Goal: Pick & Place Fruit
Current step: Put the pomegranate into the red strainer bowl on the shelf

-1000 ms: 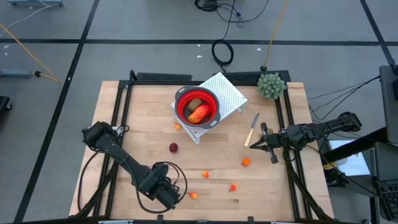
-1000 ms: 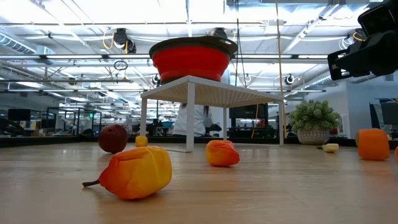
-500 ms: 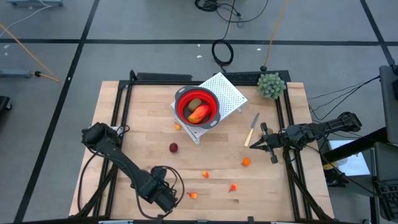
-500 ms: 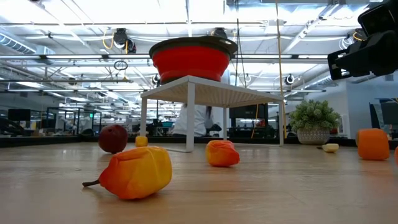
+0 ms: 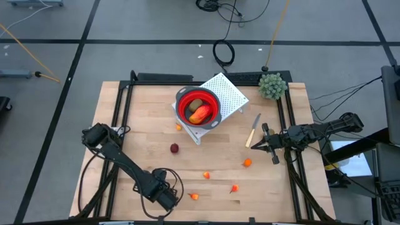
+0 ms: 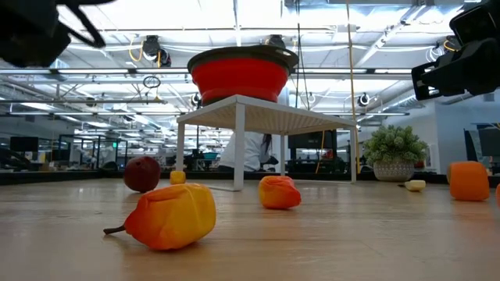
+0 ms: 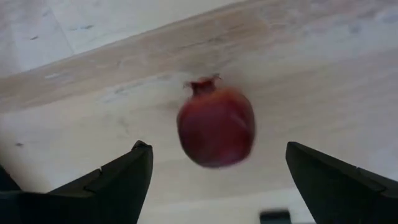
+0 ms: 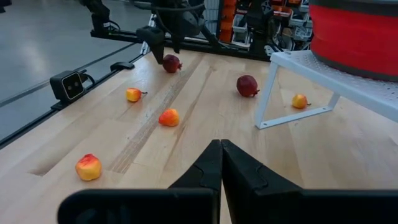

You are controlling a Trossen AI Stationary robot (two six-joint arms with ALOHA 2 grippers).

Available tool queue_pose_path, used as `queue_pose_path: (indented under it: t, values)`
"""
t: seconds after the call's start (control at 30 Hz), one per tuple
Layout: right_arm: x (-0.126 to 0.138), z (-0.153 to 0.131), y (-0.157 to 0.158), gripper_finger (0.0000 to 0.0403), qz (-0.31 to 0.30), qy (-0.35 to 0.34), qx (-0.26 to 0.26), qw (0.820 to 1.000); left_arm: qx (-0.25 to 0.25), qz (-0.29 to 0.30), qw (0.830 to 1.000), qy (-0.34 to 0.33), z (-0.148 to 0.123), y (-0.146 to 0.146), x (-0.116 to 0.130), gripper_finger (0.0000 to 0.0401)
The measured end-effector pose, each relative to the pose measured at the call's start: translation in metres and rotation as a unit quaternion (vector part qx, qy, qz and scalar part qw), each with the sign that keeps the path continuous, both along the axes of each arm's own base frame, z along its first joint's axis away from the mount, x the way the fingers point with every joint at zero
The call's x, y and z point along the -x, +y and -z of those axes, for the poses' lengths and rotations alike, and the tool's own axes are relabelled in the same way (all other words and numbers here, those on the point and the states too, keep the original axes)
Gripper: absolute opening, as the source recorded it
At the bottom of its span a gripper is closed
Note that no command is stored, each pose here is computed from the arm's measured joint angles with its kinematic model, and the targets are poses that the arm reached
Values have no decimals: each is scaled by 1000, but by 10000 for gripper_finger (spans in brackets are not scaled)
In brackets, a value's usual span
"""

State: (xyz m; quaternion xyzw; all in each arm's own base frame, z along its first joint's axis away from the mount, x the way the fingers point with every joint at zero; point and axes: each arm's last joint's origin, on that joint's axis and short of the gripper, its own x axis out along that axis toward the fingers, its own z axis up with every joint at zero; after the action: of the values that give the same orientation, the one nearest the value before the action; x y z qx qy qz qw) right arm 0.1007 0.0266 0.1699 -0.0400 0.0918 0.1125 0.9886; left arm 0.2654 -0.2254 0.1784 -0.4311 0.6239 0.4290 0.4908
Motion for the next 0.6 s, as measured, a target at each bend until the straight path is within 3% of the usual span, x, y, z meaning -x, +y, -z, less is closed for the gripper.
queue_pose_path:
  t: [0.33, 0.6]
  values:
    - [0, 0, 0, 0, 0, 0, 0, 1000, 30, -18, 999, -23, 31, 3, 3, 362]
    - [0, 0, 0, 0, 0, 0, 0, 1000, 35, -28, 999, -25, 33, 6, 1, 335]
